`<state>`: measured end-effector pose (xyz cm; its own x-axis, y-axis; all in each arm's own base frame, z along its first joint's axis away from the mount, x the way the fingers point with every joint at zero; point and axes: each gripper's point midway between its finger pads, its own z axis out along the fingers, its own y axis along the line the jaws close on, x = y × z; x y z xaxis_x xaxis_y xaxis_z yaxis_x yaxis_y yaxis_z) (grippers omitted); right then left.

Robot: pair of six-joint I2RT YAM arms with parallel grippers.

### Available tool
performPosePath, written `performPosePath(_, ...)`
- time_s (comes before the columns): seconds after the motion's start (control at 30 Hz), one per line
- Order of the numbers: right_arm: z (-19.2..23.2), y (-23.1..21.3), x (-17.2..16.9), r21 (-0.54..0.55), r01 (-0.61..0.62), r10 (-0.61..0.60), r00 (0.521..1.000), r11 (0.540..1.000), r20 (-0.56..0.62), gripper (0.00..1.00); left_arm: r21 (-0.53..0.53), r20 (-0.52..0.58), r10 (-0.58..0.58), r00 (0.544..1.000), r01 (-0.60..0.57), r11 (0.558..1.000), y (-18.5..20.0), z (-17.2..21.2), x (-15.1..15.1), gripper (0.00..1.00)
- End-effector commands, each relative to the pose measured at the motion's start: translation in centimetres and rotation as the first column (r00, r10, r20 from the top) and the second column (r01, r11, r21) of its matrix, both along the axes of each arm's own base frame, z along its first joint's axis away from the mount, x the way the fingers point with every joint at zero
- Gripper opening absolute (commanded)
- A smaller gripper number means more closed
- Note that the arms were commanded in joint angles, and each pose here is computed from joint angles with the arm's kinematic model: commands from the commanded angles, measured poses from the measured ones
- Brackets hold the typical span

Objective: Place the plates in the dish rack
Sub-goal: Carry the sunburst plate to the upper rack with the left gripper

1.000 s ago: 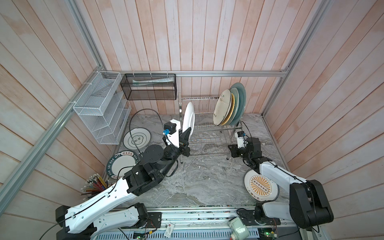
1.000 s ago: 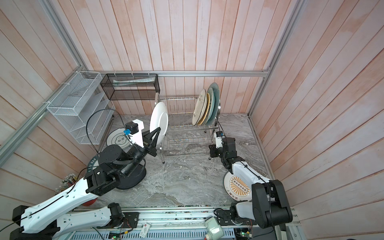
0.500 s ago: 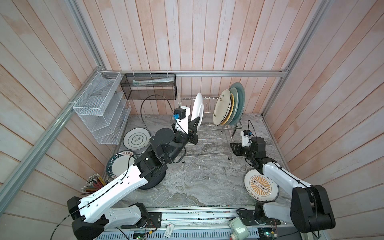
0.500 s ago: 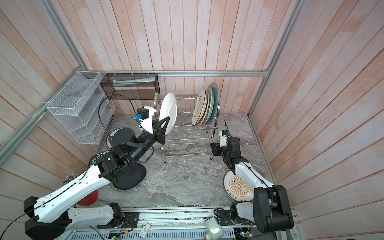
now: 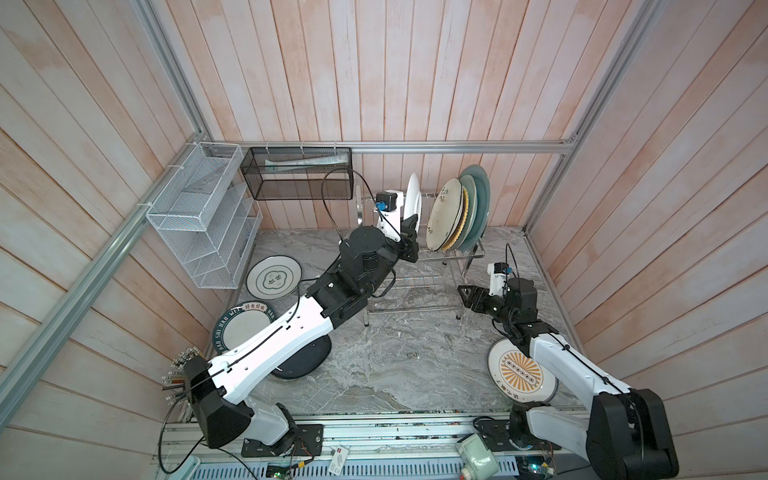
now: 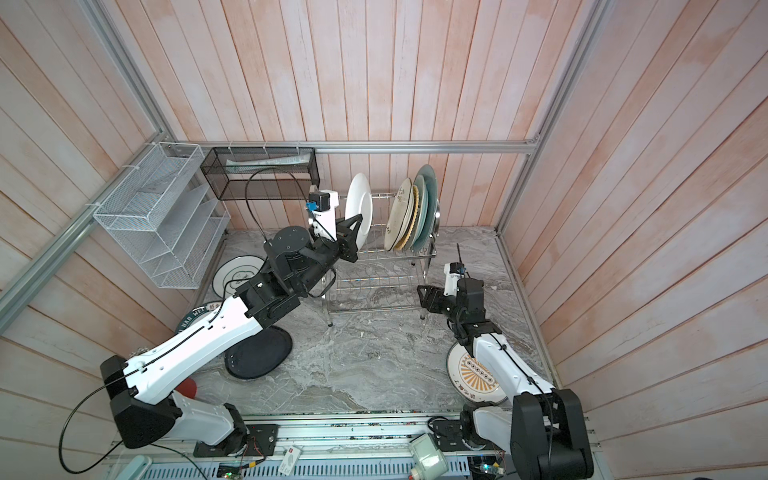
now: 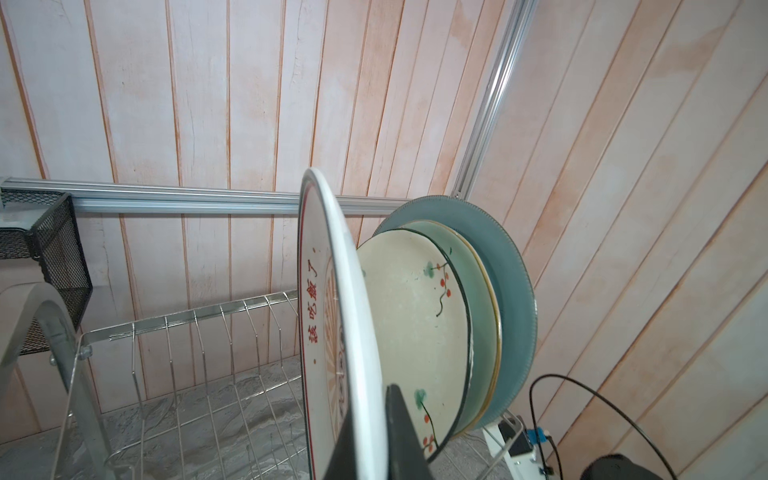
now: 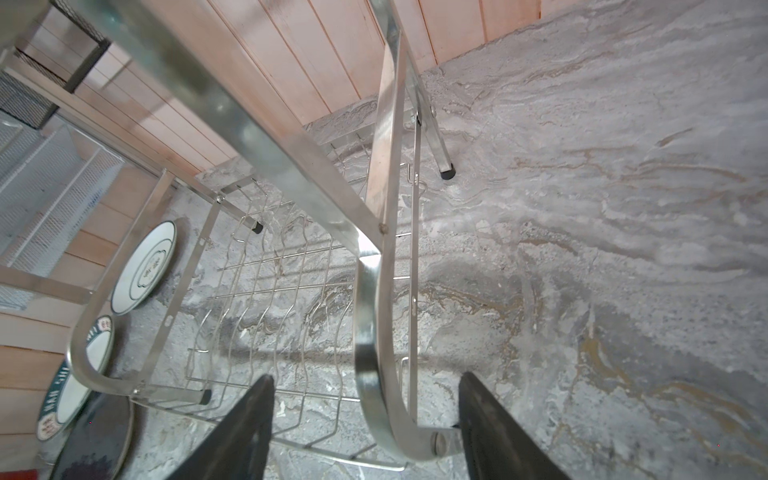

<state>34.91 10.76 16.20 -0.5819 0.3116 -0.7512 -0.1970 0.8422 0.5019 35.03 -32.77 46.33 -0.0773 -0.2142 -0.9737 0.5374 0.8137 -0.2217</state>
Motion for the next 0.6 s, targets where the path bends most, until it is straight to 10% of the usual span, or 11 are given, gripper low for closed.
performPosePath(0.0, 1.3, -0.1, -0.6, 0.020, 0.004, -0.004, 0.999, 1.000, 0.033, 0.77, -0.100, 0.012, 0.044, 0.999, -0.042, 0.994, -0.1, 2.2, 1.3, 0.00)
performPosePath(0.57, 3.0, 0.3, -2.6, 0.041, -0.037, 0.034, 0.997, 0.998, 0.076, 0.86, -0.030, -0.069, 0.192, 0.979, -0.194, 0.981, -3.8, -1.8, 6.0, 0.00)
